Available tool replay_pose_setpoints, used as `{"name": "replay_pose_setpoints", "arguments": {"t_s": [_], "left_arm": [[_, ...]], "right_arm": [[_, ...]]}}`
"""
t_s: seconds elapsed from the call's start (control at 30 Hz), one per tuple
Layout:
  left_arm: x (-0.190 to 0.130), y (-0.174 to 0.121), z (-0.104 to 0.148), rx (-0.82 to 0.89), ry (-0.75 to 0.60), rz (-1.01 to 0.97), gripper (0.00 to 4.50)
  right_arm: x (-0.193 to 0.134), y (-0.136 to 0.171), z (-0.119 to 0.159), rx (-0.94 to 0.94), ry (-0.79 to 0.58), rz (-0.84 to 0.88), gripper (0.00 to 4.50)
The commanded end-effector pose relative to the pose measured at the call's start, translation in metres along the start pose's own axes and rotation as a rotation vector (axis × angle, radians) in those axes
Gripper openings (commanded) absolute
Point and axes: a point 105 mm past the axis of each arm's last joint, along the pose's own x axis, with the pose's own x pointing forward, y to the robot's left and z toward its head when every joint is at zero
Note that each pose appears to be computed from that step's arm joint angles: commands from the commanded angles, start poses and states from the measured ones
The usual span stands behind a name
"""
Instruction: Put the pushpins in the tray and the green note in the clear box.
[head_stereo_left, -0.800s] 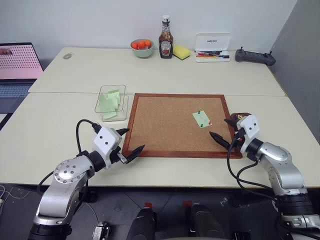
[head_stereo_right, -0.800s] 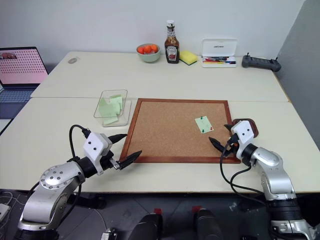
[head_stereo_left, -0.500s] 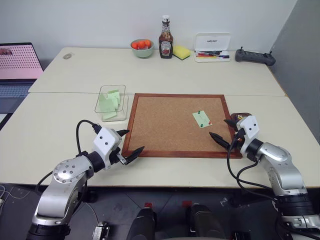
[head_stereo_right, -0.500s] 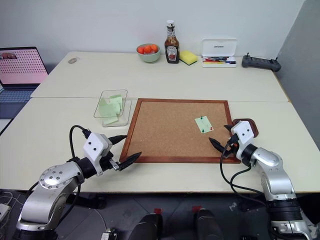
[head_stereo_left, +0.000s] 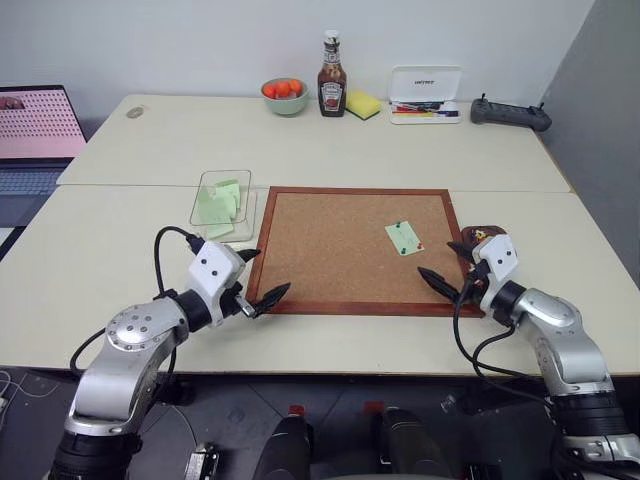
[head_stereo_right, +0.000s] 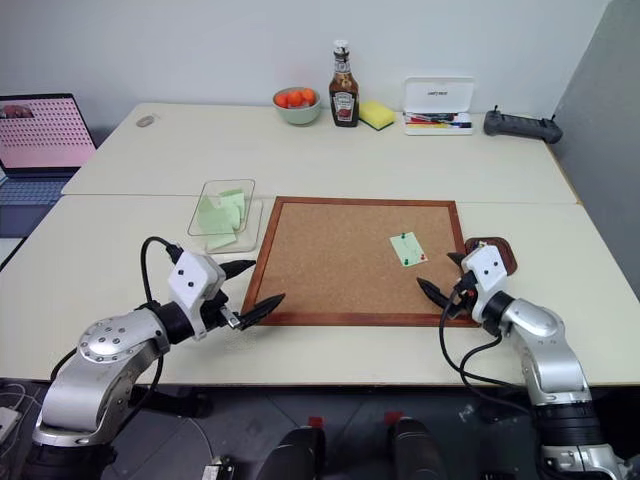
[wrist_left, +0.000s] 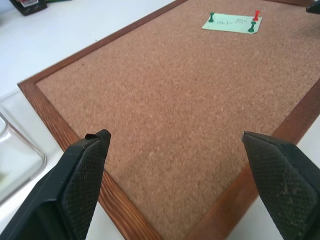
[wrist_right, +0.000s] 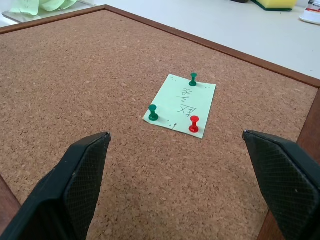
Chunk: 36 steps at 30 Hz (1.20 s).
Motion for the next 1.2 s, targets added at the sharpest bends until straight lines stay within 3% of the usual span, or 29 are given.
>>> {"name": "replay_pose_setpoints", "arguments": {"t_s": [0.03, 0.5, 0.67, 0.87, 1.17, 1.2], "left_arm": [[0.007, -0.008, 0.012, 0.028, -0.057, -0.077, 4.07], [0.074, -0.014, 0.012, 0.018, -0.097, -0.177, 1.61], [0.094, -0.017, -0.003, 0.003, -0.060, -0.211, 0.73], [0.100, -0.022, -0.025, 0.007, -0.003, -0.249, 0.73], [0.099, -0.024, -0.027, 0.010, -0.003, -0.256, 0.73], [0.099, -0.024, -0.028, 0.011, -0.002, -0.257, 0.73]], "right_arm": [[-0.002, 0.002, 0.021, -0.038, -0.066, 0.000, 4.50], [0.015, 0.011, 0.033, -0.013, -0.036, 0.011, 4.50], [0.032, 0.009, 0.041, 0.002, -0.024, -0.002, 4.50], [0.061, 0.008, 0.042, 0.008, 0.045, 0.006, 4.50], [0.100, -0.011, 0.043, -0.011, 0.095, -0.046, 4.50], [0.103, -0.014, 0.042, -0.012, 0.101, -0.057, 4.32]]}}
